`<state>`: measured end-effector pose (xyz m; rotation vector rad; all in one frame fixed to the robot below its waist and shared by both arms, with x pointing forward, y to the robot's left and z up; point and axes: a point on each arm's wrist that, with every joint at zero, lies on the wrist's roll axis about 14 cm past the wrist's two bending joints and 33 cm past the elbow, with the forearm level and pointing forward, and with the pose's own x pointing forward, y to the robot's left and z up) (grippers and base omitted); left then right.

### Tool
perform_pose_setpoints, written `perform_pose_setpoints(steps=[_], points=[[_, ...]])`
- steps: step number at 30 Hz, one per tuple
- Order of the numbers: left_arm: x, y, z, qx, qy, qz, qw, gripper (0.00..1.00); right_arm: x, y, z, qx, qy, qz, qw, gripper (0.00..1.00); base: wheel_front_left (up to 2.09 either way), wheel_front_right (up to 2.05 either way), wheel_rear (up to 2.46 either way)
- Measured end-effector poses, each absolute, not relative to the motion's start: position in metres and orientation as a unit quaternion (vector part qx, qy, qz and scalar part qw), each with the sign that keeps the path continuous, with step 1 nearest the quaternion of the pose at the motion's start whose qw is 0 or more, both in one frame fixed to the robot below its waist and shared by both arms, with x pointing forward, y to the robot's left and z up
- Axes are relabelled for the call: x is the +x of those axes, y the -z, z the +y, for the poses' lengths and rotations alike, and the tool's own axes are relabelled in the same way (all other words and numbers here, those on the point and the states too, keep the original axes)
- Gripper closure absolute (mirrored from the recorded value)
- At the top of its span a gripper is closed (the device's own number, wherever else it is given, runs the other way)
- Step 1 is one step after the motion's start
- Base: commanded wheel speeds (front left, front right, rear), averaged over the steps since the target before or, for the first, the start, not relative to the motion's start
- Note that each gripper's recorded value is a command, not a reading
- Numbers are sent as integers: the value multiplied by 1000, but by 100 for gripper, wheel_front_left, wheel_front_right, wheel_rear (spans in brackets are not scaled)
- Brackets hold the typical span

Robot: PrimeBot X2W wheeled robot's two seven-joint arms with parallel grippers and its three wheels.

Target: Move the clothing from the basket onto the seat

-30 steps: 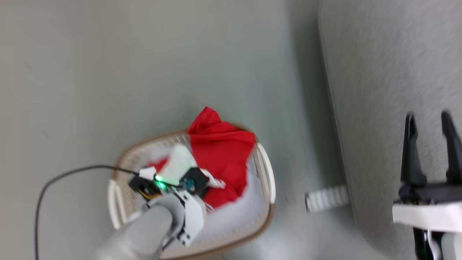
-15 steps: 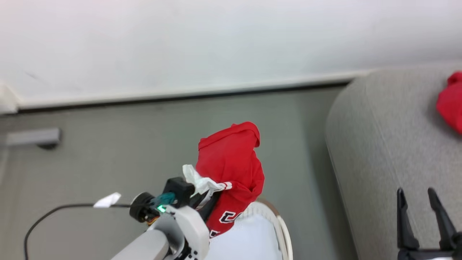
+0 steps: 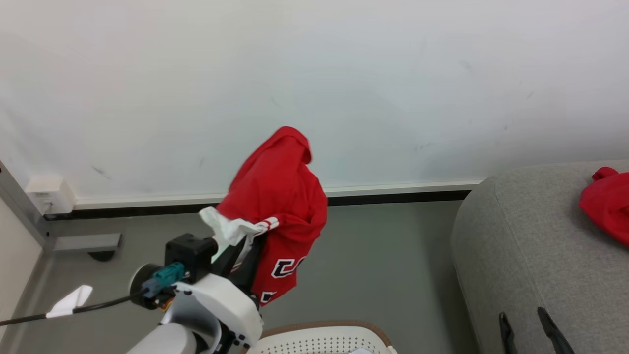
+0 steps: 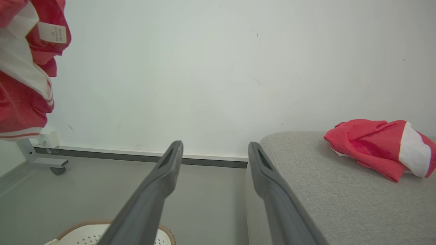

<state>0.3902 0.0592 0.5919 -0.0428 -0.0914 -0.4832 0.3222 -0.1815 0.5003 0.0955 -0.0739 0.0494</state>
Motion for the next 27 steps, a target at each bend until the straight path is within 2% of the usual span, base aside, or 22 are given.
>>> perform_pose_setpoints(steps=[8,13,20,27], points=[[382,-608,59,-24,241,-60,968,100,316,-498,-154,50,-65,-33,996,0,0,0,0],[376,-615,52,-28,254,-69,964,100,312,-498,-89,47,-163,-27,985,0,0,0,0],[368,-623,39,-34,271,-76,959,100,311,-517,-10,46,-291,-46,954,0,0,0,0],[360,-623,26,-41,287,-75,954,100,319,-534,28,54,-357,-58,931,0,0,0,0]])
